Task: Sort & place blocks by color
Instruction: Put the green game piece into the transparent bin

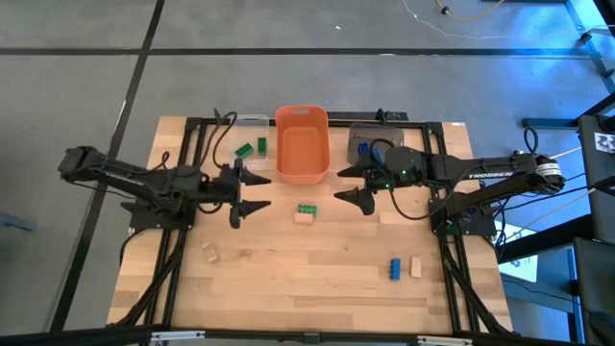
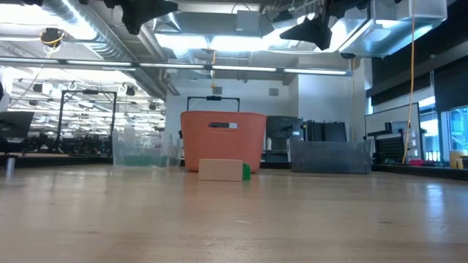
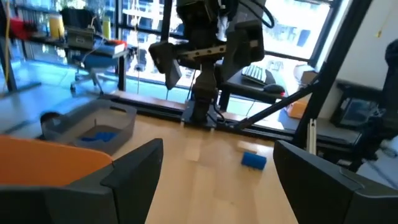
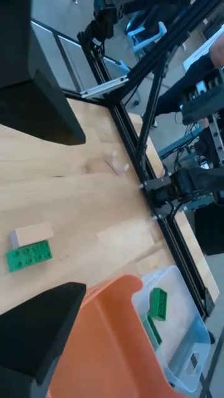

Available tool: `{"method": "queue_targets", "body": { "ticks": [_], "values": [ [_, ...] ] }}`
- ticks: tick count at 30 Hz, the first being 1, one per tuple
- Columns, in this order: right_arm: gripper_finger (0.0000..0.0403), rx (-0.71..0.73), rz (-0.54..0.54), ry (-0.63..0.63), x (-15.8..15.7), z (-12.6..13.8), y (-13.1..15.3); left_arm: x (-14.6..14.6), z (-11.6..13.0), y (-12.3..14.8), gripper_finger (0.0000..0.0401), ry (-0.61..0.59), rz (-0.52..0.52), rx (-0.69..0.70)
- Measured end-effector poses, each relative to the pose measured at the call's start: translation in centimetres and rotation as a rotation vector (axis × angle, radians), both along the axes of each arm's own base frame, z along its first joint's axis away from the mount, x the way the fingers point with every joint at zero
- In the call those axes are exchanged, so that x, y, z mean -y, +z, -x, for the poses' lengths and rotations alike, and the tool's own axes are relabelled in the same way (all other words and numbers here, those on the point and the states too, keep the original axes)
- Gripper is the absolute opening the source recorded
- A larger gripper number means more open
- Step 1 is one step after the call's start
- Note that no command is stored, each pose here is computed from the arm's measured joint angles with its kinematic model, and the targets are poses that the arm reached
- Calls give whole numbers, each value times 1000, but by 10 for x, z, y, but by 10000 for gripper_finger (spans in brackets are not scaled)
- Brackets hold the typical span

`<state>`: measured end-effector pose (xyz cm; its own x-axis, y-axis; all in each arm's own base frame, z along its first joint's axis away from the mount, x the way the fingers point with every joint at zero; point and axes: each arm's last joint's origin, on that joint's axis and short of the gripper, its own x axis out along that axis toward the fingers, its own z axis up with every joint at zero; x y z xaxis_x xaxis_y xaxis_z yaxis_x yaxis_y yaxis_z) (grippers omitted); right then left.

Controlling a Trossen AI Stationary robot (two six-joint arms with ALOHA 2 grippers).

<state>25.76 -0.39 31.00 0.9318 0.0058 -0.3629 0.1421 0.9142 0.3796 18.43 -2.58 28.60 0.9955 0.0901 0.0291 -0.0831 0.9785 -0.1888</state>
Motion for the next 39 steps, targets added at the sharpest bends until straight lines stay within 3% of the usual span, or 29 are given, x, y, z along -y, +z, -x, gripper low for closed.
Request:
{"method": "queue_targets", "body": {
  "ticks": [10,16,20,24,29,32,36,37,39],
  "values": [
    [379,-53,-76,63,-10,-7,-10,-1,0,0,297,23,-28,-6],
    [379,-214,22,188,-44,-40,-60,-2,1,1,297,52,-3,3],
    [375,-298,113,194,-63,-60,-99,-2,1,1,297,62,22,12],
    [354,-316,137,189,-70,-76,-129,-2,1,2,297,63,25,17],
    [278,-310,149,153,-69,-86,-146,-2,1,2,297,63,27,19],
    [198,-332,151,84,-66,-88,-154,-2,1,2,297,75,31,21],
    [53,-333,100,-31,-57,-91,-158,-3,1,2,297,83,32,21],
    [27,-323,88,-48,-55,-93,-159,-3,1,2,297,87,32,21],
    [15,-305,68,-86,-49,-95,-159,-3,1,2,297,91,32,21]
  ]
}}
